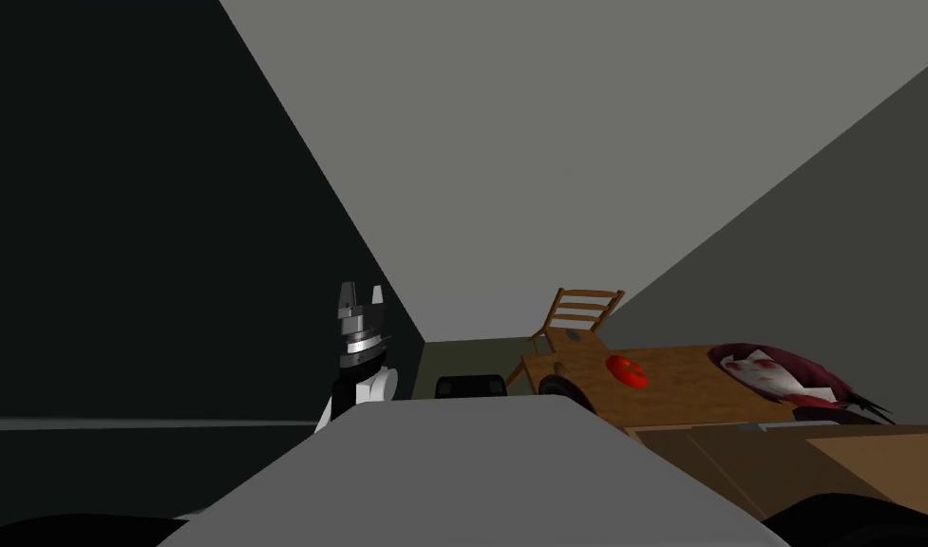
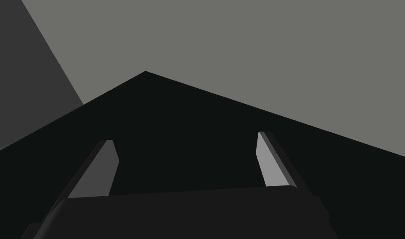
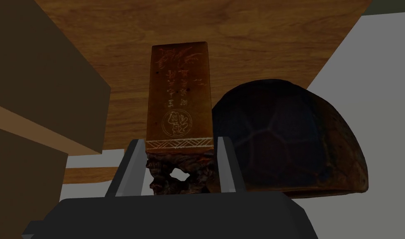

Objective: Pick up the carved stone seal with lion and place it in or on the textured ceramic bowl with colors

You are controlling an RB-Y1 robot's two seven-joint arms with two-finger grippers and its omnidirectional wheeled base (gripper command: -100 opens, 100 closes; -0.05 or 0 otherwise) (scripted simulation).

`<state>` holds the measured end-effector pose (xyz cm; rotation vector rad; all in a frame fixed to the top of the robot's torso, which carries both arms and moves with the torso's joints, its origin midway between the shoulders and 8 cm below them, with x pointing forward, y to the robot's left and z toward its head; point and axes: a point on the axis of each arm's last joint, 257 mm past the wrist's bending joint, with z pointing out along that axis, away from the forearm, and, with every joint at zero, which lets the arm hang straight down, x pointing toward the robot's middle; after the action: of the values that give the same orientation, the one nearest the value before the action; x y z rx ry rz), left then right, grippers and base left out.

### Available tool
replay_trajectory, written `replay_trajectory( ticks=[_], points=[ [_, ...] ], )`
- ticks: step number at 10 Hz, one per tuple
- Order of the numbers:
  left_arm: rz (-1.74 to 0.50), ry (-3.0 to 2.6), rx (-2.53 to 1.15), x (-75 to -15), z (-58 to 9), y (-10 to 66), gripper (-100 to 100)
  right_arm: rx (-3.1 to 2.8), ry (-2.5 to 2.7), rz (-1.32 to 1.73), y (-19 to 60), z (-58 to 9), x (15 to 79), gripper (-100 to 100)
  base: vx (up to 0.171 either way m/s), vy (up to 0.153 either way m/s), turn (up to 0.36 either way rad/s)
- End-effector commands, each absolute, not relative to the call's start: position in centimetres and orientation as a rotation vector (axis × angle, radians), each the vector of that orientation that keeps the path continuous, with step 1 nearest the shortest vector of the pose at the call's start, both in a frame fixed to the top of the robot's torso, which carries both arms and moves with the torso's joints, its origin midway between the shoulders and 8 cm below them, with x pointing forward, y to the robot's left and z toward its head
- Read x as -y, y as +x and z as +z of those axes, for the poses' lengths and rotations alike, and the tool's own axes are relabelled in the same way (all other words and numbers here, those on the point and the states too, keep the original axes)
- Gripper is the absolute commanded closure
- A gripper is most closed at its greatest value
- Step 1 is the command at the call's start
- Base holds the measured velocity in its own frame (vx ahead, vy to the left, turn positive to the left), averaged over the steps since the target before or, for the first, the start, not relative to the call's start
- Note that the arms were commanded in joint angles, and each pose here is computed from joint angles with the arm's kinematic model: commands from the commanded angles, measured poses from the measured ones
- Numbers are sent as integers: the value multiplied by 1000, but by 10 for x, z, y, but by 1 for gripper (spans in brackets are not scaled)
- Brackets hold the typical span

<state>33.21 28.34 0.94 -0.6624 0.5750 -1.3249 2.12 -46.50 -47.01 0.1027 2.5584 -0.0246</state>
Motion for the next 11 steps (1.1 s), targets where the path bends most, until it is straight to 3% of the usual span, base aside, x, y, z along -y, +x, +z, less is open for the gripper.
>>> replay_trajectory(
  ticks=[1,2,3,4,8,9,10,11],
  points=[
    [-1325,-662,-575,-283,9,332,0,-2558,103,-25,21,-470,465,100,0,0,0],
    [-1325,-662,-575,-283,9,332,0,-2559,103,-25,21,-470,465,100,0,0,0],
    [-1325,-662,-575,-283,9,332,0,-2559,104,-25,21,-470,465,0,0,0,0],
    [-1325,-662,-575,-283,9,332,0,-2561,92,-23,18,-462,466,100,12,1,-88],
    [-1325,-662,-575,-283,9,332,0,-2565,80,-20,14,-454,464,100,11,5,-46],
    [-1325,-662,-575,-283,9,332,0,-2565,80,-20,14,-454,464,0,0,0,0],
    [-1325,-662,-575,-283,9,332,0,-2524,174,19,26,-450,462,100,-78,4,46],
    [-1325,-662,-575,-283,9,332,0,-2496,230,46,34,-447,459,100,-151,10,55]
  ],
)
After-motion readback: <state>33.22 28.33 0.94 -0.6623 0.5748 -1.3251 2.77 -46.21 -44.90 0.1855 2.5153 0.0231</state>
